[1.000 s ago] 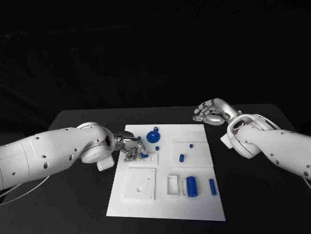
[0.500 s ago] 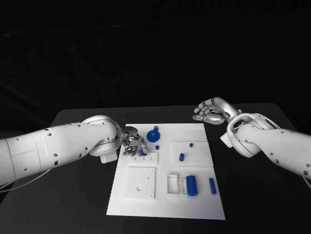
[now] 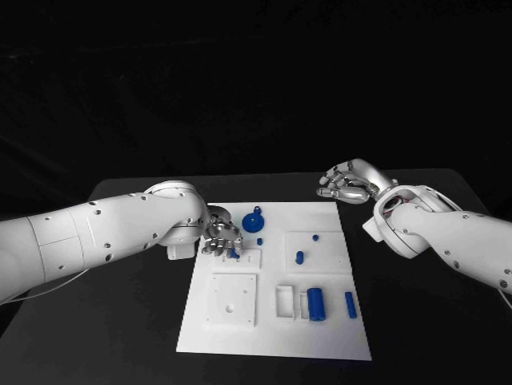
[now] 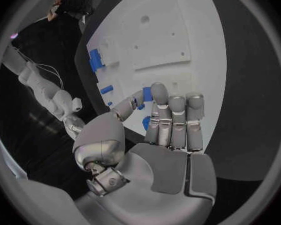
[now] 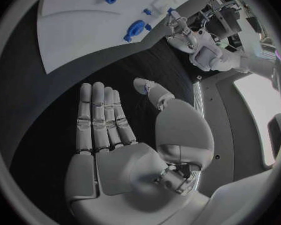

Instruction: Assemble the parts on the task board

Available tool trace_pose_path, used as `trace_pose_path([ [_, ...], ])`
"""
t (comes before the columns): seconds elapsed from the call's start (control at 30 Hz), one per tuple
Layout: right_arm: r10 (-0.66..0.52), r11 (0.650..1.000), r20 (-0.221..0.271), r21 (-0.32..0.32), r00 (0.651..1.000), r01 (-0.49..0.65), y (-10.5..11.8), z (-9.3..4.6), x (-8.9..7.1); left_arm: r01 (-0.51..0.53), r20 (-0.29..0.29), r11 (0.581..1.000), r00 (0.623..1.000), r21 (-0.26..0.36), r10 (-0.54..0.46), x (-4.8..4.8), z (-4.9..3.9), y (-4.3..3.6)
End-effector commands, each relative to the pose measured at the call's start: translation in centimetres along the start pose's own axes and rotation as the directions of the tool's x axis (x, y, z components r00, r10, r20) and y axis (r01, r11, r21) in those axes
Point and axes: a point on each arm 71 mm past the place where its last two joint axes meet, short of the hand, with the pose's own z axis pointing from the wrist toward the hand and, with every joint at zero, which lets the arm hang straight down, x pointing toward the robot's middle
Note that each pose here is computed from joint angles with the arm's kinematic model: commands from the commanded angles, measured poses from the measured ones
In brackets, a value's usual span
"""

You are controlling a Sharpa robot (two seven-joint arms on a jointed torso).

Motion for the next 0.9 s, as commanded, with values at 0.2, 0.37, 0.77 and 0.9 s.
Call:
trace_pose_path([
  [0.2,0.000,1.000,-0.011,-0.010,1.000,0.000,0.2,0.0,0.2,-0.002,-0.108,1.000,0.994,-0.010,0.001,0.13,0.35,-0.23],
  [0.37,0.000,1.000,-0.011,-0.011,1.000,0.000,0.2,0.0,0.2,0.001,-0.091,1.000,0.996,-0.017,-0.002,-0.09,0.63,-0.27],
  [0.77,0.001,1.000,-0.012,-0.013,1.000,-0.001,0.3,0.1,0.2,-0.035,-0.037,0.999,0.999,-0.026,0.034,-0.20,1.15,-0.63],
  [0.9,0.001,1.000,-0.011,-0.012,1.000,-0.001,0.3,0.1,0.2,-0.040,-0.023,0.999,0.999,-0.035,0.039,-0.26,1.34,-0.49],
])
